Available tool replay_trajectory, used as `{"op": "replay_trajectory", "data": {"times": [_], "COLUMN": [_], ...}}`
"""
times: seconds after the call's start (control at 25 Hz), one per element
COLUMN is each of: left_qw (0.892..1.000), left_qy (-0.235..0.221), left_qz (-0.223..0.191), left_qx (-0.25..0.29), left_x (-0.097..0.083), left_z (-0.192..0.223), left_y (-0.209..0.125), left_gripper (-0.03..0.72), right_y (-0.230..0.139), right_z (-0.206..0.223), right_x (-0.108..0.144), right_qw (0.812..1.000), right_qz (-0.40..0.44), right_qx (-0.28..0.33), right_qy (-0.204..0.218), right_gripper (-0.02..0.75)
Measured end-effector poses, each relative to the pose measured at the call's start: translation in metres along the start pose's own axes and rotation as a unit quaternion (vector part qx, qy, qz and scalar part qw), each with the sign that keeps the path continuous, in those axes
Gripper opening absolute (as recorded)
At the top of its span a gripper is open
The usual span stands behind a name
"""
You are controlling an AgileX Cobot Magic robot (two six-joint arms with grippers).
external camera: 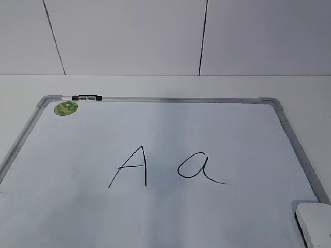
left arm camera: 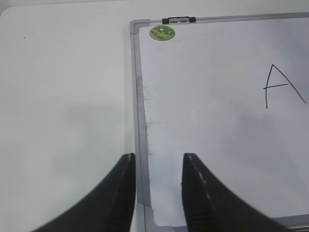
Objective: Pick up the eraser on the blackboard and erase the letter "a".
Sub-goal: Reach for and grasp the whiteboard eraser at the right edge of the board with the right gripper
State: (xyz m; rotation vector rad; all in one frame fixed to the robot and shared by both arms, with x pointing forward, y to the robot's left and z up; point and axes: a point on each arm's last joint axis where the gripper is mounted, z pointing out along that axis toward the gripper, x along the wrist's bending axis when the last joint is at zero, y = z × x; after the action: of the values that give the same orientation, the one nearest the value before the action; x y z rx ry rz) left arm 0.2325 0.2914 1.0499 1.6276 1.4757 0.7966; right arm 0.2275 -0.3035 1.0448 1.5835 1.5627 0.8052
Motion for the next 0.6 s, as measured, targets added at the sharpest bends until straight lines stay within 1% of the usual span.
{"op": "replay_trajectory", "data": {"times": [0.6], "left_qw": [1.000], "left_qy": [0.000], "left_qz": [0.000], "left_qx": [0.000], "left_x": [0.0000], "left_z": [0.0000], "left_y": [0.0000], "left_gripper": [0.245], "right_y": [0.0000], "right_z": [0.0000], "right_x": [0.0000], "right_qw": [1.000], "right_qz": [0.000], "right_qx": [0.000], "right_qy": [0.000], "right_gripper": [0.581]}}
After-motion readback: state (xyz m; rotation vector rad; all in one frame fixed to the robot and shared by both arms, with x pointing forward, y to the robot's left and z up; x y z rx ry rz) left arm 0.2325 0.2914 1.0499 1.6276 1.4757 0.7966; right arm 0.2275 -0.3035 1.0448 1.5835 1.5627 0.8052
